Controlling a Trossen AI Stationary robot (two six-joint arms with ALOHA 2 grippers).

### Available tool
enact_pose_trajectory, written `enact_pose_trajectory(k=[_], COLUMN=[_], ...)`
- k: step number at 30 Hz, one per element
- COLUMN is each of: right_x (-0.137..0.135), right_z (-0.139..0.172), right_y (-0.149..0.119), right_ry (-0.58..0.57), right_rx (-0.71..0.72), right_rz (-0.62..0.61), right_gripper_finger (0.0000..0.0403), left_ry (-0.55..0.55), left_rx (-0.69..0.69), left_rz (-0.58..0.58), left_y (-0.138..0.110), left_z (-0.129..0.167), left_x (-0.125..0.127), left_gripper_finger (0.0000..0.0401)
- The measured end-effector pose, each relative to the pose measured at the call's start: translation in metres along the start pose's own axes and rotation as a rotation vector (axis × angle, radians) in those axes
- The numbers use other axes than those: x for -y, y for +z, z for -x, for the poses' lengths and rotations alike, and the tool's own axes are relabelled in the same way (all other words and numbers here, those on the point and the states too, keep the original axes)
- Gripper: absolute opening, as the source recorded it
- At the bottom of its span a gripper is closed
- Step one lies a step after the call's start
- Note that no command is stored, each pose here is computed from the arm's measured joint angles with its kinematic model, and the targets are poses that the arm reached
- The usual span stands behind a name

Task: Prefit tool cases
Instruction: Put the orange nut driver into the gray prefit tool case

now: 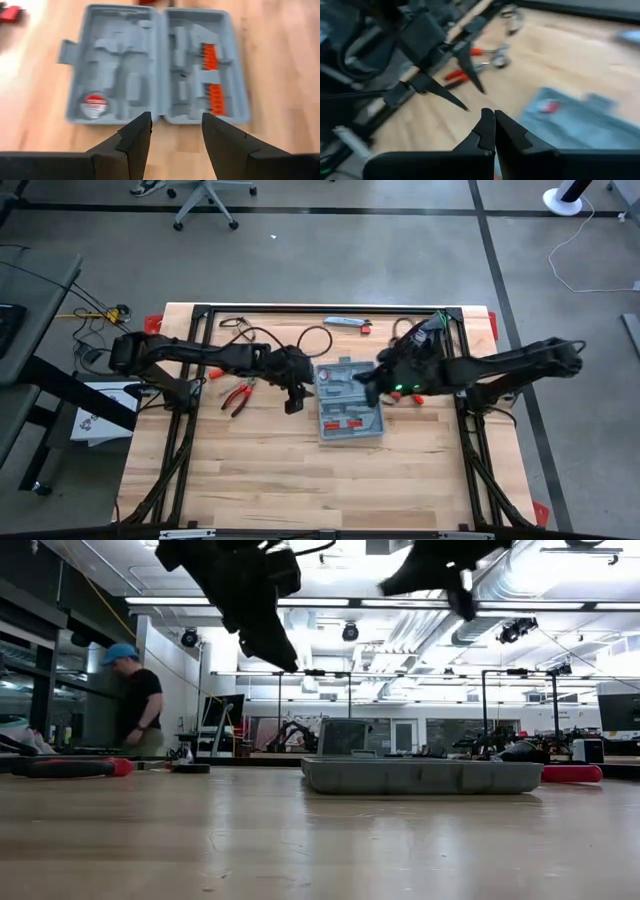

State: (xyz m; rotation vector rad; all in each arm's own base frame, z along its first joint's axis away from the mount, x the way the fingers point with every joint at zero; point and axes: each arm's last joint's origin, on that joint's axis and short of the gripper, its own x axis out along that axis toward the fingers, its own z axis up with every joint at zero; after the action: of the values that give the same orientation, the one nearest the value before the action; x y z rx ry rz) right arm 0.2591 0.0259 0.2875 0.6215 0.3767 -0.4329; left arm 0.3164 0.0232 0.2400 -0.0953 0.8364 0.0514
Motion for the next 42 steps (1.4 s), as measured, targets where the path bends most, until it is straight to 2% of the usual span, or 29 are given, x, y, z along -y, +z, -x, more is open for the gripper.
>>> enact_pose_trajectory(k=[2,4,8,10,14,17,21,25,34,37,42], right_x=[0.009,0.021,0.047,0.055,0.069,0.085,0.103,0.112,0.107,0.109,0.118], right_z=[0.016,0.029,0.043,0.042,0.029,0.019,0.011,0.007,0.006,0.009,0.020], right_y=[0.003,0.001,-0.015,-0.025,-0.048,-0.068,-0.090,-0.104,-0.096,-0.096,-0.099], right_ry=[-0.062,-0.153,-0.406,-0.482,-0.559,-0.631,-0.626,-0.590,-0.594,-0.647,-0.799], right_rx=[-0.006,-0.043,-0.212,-0.290,-0.393,-0.447,-0.520,-0.556,-0.496,-0.486,-0.521], right_rz=[-0.009,-0.068,-0.135,-0.119,-0.092,-0.133,-0.242,-0.286,-0.267,-0.277,-0.313], right_gripper_finger=[0.0000,0.0000,0.0000,0.0000,0.0000,0.0000,0.0017,0.0060,0.0154,0.0164,0.0165], left_ry=[0.022,0.042,0.073,0.082,0.089,0.083,0.040,0.035,0.036,0.037,0.043], left_rx=[0.001,0.009,0.014,0.015,0.014,0.014,0.015,0.012,0.003,0.003,0.004], left_rz=[0.017,0.019,0.019,0.027,0.035,0.034,0.034,0.039,0.041,0.041,0.041], left_y=[0.000,0.001,0.001,0.001,0.001,0.001,0.001,0.001,0.000,0.000,0.000], left_z=[0.000,0.001,0.002,0.003,0.003,0.003,0.003,0.003,0.003,0.003,0.003], left_x=[-0.009,-0.018,-0.032,-0.037,-0.040,-0.040,-0.039,-0.038,-0.038,-0.038,-0.038], left_gripper_finger=[0.0168,0.0168,0.0168,0.0168,0.0168,0.0168,0.0168,0.0168,0.0168,0.0168,0.0168])
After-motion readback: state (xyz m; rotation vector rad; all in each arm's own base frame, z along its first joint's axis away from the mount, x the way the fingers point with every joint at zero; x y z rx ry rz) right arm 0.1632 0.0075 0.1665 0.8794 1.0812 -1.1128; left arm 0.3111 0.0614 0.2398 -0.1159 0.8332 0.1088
